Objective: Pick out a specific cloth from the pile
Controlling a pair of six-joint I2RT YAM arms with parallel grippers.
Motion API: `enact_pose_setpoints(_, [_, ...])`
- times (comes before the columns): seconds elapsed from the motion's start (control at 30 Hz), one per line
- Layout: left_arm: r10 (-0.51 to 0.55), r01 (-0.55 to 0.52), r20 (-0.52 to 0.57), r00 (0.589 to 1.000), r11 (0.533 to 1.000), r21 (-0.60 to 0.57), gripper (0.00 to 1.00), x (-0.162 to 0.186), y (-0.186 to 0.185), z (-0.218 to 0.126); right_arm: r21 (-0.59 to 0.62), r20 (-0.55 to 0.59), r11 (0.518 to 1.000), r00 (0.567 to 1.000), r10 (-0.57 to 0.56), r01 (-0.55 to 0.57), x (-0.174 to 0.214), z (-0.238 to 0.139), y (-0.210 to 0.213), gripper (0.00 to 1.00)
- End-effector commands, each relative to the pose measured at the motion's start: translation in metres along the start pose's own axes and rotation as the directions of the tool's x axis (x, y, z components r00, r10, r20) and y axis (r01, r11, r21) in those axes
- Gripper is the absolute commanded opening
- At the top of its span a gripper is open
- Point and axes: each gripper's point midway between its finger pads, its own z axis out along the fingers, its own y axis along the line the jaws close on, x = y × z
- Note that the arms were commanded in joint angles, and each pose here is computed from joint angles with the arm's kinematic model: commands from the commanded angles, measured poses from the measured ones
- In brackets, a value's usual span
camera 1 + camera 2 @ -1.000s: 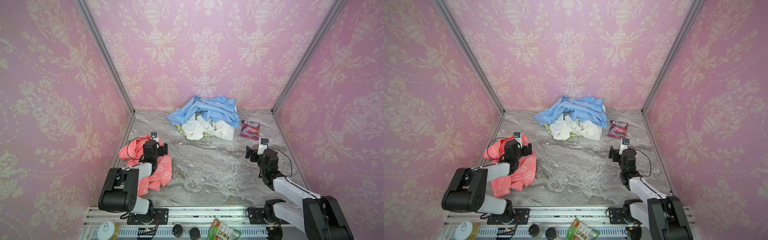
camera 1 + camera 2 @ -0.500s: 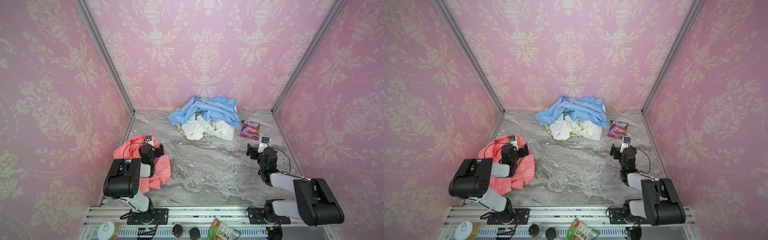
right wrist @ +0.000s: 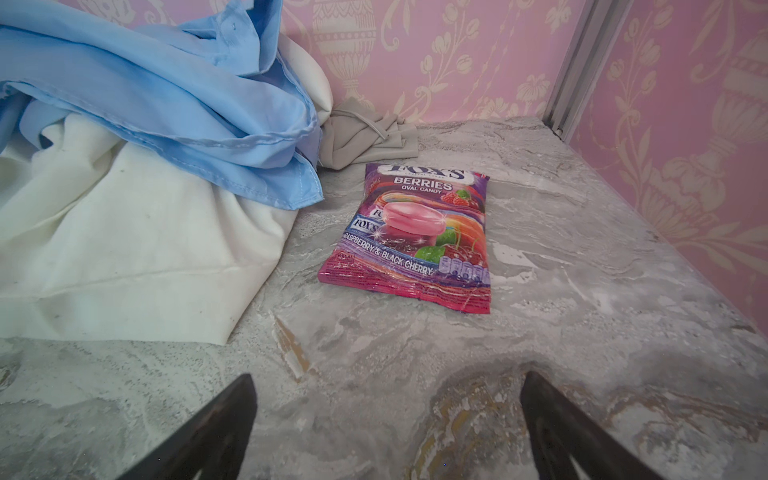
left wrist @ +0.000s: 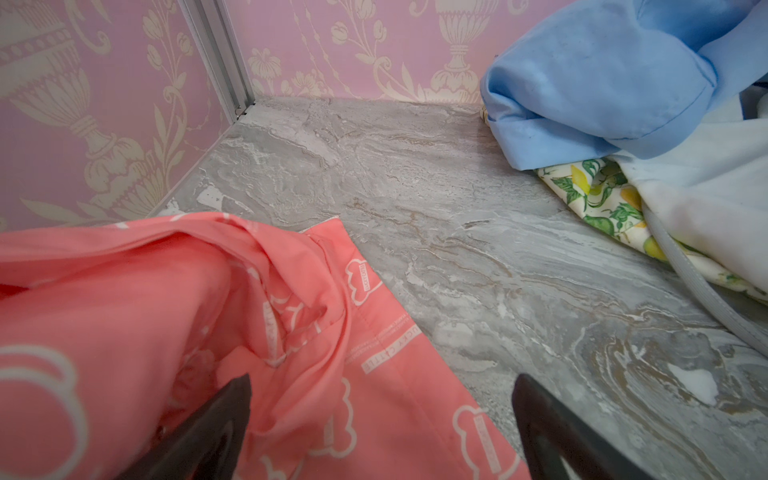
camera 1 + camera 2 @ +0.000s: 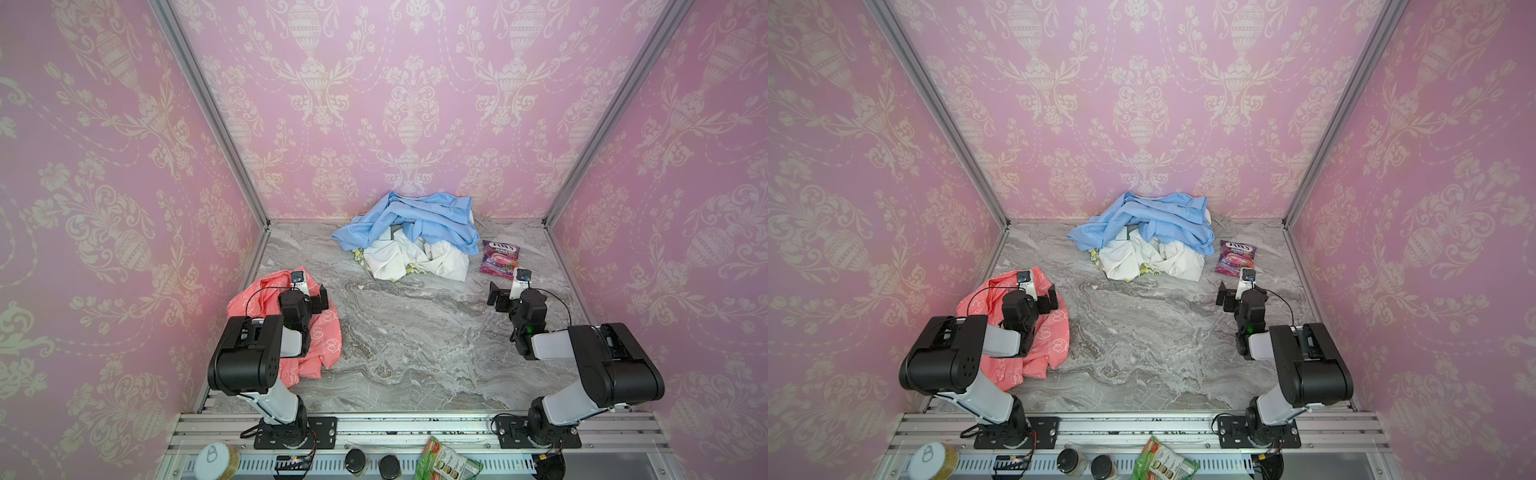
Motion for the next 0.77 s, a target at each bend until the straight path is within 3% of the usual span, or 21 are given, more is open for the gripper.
enact_pose_setpoints(0.0, [0.005,-0.006,0.024,1.000,1.000,0.020,0.99,-0.0046,-0.0042,-0.0013,-0.003,0.007,1.000,1.000,-0.008,0.008,-0.0035,0.0002,0.0007,1.00])
enact_pose_setpoints(0.73, [0.005,-0.006,0.023,1.000,1.000,0.020,0.99,-0.0047,-0.0042,-0.0012,-0.008,0.006,1.000,1.000,-0.014,0.014,-0.0037,0.0011,0.0019,1.00])
